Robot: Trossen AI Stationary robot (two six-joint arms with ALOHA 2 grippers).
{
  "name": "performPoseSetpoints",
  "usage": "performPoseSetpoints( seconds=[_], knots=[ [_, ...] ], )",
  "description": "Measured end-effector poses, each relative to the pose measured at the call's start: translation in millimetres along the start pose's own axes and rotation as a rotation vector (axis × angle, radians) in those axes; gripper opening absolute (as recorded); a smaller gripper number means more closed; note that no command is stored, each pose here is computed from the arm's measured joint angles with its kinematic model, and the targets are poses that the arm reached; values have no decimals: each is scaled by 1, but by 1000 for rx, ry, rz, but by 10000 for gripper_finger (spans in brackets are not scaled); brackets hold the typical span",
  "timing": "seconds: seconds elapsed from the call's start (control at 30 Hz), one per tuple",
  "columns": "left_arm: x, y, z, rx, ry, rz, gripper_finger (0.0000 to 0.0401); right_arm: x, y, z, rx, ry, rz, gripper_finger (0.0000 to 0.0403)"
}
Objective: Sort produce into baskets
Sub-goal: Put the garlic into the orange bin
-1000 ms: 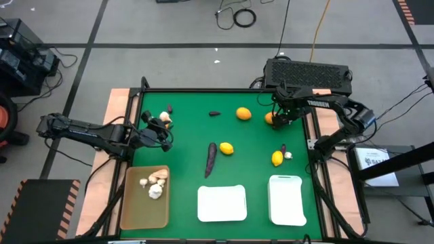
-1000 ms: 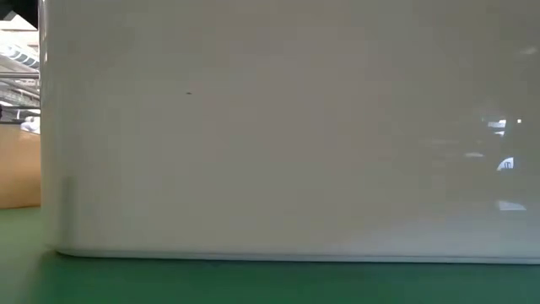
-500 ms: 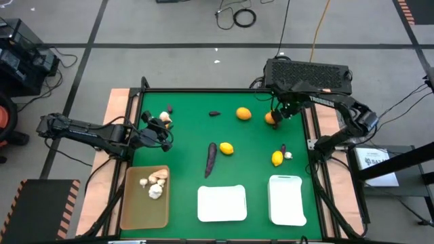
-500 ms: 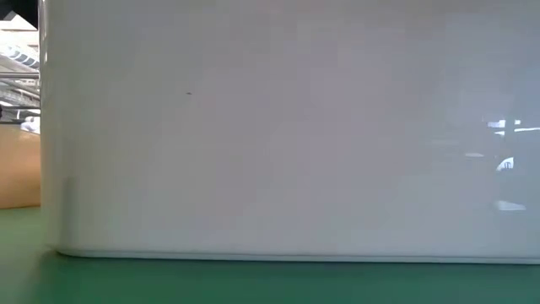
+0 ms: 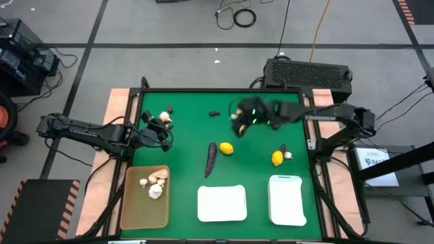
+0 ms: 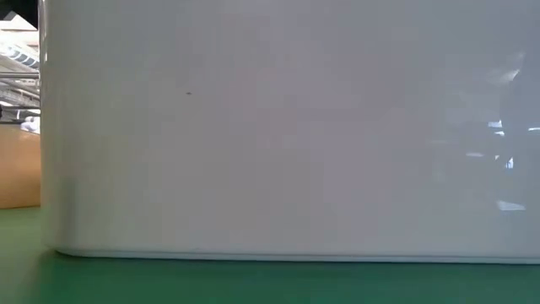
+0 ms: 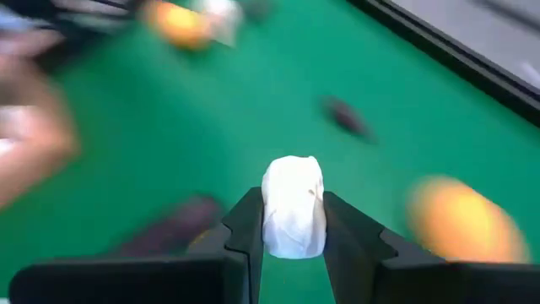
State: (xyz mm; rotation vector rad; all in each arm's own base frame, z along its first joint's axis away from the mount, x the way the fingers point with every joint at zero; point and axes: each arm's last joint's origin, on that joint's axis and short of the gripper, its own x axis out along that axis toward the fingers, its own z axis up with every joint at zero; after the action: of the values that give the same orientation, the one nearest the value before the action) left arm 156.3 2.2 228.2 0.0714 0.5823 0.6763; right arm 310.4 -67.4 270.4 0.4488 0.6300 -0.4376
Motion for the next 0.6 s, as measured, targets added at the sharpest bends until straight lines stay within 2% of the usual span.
performPoseSetpoints(
  seconds=[0.2,0.33,0.47,0.6],
  knots=[
    [0,0,0,0,0,0,109,36,79,-26,-205,-196,276,86],
    [0,0,0,-2,-1,0,109,69,120,-58,-317,-308,407,86],
    [0,0,0,-2,-1,1,109,100,152,-81,-377,-451,507,86],
    [0,0,0,-1,-1,2,109,135,180,-87,-434,-510,540,86]
  ],
)
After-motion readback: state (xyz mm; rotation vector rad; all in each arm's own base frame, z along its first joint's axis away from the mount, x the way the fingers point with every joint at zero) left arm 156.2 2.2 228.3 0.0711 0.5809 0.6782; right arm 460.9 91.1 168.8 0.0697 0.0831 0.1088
